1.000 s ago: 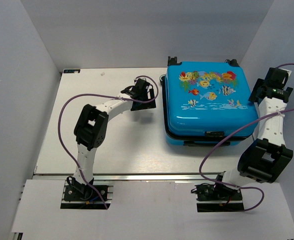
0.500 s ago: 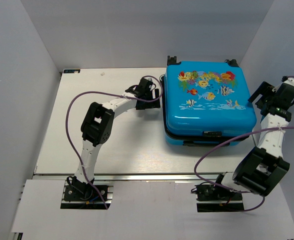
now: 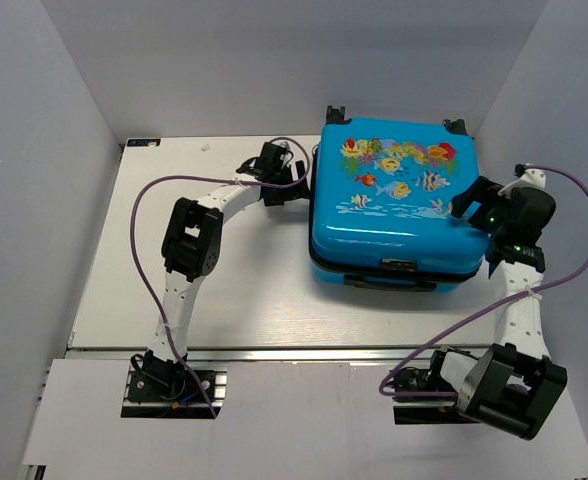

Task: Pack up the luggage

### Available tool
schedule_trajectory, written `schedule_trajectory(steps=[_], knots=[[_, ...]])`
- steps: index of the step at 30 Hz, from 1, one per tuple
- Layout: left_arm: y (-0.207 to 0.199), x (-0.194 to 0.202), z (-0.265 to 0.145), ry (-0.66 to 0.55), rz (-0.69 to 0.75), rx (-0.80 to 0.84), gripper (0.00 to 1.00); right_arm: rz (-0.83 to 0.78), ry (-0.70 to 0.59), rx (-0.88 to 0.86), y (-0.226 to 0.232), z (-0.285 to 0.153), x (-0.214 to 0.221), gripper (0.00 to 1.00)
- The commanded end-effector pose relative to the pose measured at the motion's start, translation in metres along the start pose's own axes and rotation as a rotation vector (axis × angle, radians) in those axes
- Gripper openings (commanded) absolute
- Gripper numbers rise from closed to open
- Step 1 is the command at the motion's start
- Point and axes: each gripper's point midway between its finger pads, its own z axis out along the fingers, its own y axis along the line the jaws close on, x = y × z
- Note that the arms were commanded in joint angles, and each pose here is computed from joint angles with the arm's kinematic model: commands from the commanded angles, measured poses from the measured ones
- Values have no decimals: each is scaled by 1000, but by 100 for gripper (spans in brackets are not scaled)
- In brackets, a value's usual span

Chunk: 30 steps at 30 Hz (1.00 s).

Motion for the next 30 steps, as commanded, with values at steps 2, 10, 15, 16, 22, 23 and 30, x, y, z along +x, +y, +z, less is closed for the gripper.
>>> schedule_trajectory(steps=[2,10,15,16,22,23,30], knots=[[32,-36,-27,-52,-26,-84,98,109,348,-469,127,-38,89,89],[129,-108,-152,-165,-160,-477,98,-6,364,-665,214,-71,106,89],[166,-81,-236,-211,-252,-664,98,-40,229,-430,191,-52,56,89],[163,-84,-268,-275,-291,-660,98,-36,207,-385,185,-48,47,89],[184,-7,-315,-262,-389,-729,98,-49,127,-152,152,-9,7,89],[180,1,-323,-271,-398,-705,98,-54,117,-131,149,-4,2,89],[181,89,-296,-144,-419,-581,98,-85,47,-36,124,55,-67,89]])
